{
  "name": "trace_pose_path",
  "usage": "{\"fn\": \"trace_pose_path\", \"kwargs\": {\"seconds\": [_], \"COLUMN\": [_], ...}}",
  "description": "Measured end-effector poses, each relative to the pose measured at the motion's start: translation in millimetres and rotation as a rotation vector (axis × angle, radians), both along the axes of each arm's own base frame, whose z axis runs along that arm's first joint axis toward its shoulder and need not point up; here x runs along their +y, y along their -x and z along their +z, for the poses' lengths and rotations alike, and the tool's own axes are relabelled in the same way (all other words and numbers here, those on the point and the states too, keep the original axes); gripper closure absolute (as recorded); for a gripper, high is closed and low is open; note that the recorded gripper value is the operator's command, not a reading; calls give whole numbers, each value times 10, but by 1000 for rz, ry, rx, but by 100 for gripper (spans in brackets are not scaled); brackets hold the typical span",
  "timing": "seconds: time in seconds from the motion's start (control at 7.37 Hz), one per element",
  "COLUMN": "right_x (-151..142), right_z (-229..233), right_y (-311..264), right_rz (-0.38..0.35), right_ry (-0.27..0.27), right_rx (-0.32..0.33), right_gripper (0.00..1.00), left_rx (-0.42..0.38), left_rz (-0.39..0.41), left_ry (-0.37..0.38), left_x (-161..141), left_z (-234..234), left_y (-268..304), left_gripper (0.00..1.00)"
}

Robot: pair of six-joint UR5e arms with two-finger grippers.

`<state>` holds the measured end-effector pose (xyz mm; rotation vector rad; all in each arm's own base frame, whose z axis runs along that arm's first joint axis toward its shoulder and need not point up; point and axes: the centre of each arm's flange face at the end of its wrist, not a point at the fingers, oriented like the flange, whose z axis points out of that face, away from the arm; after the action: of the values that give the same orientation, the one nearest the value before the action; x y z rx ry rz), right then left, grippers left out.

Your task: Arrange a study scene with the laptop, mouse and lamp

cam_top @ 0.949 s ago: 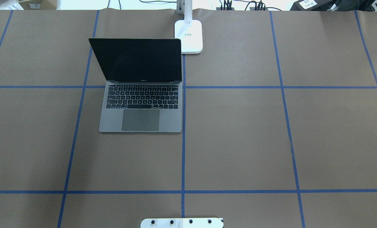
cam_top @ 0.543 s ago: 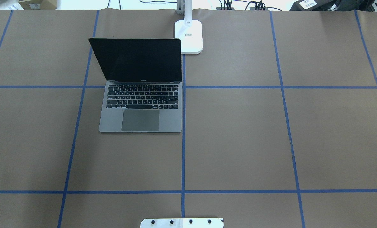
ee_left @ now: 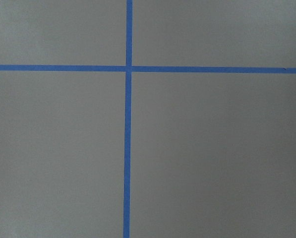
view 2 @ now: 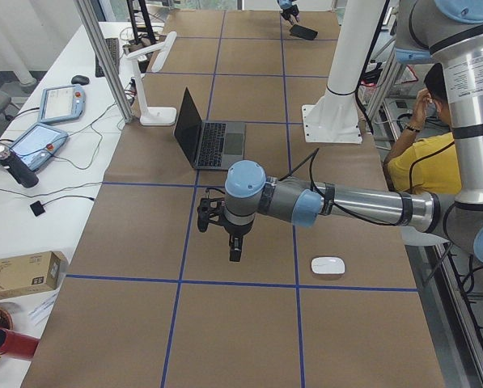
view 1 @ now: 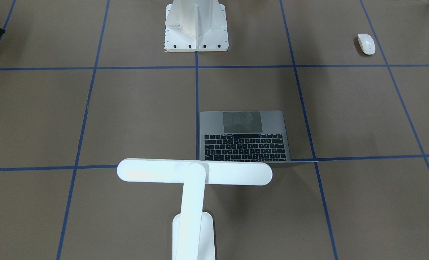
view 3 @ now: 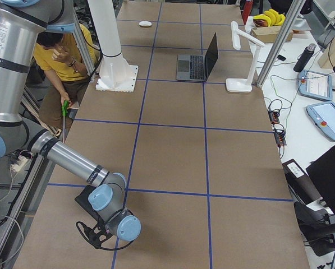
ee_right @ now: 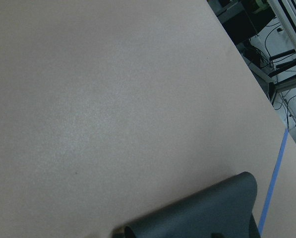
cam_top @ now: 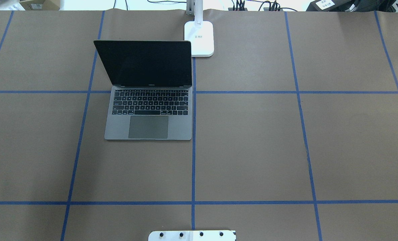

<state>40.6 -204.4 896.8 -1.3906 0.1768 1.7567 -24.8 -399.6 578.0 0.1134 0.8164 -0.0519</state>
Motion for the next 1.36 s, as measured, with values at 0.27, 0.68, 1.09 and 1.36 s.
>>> {"fn": "trace_pose_path", "kwargs": {"seconds": [0.27,0.68,1.09,1.36], "right_x": [57,133,137,113], "right_z": [23,66,71,58], "right_y": [-10,-41,-33,-7], "right_rz": [-14,-47,-39,-14], "right_ry": [0,6,14,16], "right_rx": [1,21,20,4], "right_gripper": [51,49,51,75], "left_rx": [0,1,2,4], "left_rz": [0,0,0,-3], "left_ry": [-4,-10,-14,-20], "left_x": [-2,-5,0,2], "left_z": [-22,-51,-71,-107], "left_y": [0,-1,-1,12], "left_gripper": [0,0,0,0]}}
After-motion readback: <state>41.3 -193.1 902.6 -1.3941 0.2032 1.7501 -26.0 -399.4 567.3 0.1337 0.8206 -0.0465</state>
